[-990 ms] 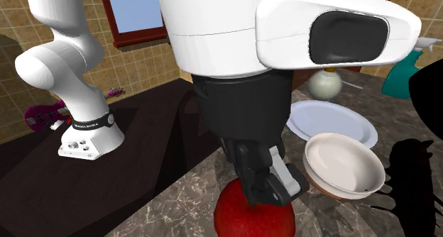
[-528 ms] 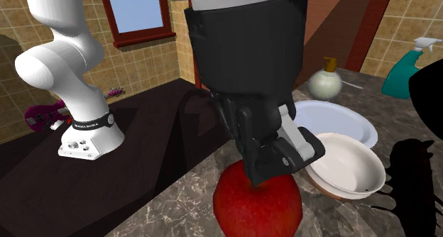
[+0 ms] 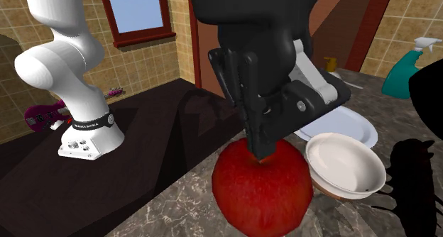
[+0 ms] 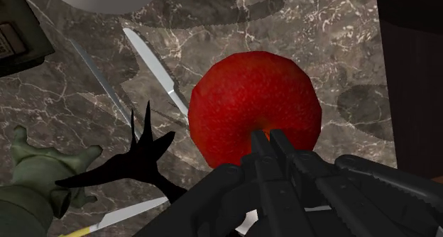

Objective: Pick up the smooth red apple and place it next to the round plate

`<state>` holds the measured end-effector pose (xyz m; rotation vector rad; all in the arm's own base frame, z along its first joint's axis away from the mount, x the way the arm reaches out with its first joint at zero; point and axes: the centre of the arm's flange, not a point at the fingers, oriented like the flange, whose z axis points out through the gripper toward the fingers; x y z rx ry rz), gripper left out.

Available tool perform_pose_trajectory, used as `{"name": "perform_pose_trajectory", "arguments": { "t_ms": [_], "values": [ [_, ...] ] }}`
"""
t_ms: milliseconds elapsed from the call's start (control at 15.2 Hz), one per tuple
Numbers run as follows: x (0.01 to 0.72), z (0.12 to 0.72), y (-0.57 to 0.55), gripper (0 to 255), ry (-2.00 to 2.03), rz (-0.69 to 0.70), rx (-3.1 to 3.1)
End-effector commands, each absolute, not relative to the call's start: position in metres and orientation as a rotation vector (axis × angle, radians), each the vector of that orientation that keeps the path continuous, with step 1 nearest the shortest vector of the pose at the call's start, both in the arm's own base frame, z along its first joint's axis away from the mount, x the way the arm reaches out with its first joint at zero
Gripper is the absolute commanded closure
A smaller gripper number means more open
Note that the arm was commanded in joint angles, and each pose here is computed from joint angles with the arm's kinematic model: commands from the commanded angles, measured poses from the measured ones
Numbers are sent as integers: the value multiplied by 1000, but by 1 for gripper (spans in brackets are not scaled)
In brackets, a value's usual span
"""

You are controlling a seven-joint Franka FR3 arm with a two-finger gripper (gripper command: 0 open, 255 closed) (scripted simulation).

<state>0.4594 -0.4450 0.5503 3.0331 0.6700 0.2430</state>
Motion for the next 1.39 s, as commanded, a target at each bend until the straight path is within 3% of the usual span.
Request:
{"name": "perform_pose_trajectory", "arguments": {
  "t_ms": [0, 264, 1320],
  "values": [
    [459, 561, -444, 255, 670, 243, 3033],
    [459, 578, -444, 255, 670, 243, 3033],
    [503, 580, -238, 255, 670, 243, 3033]
  ]
}}
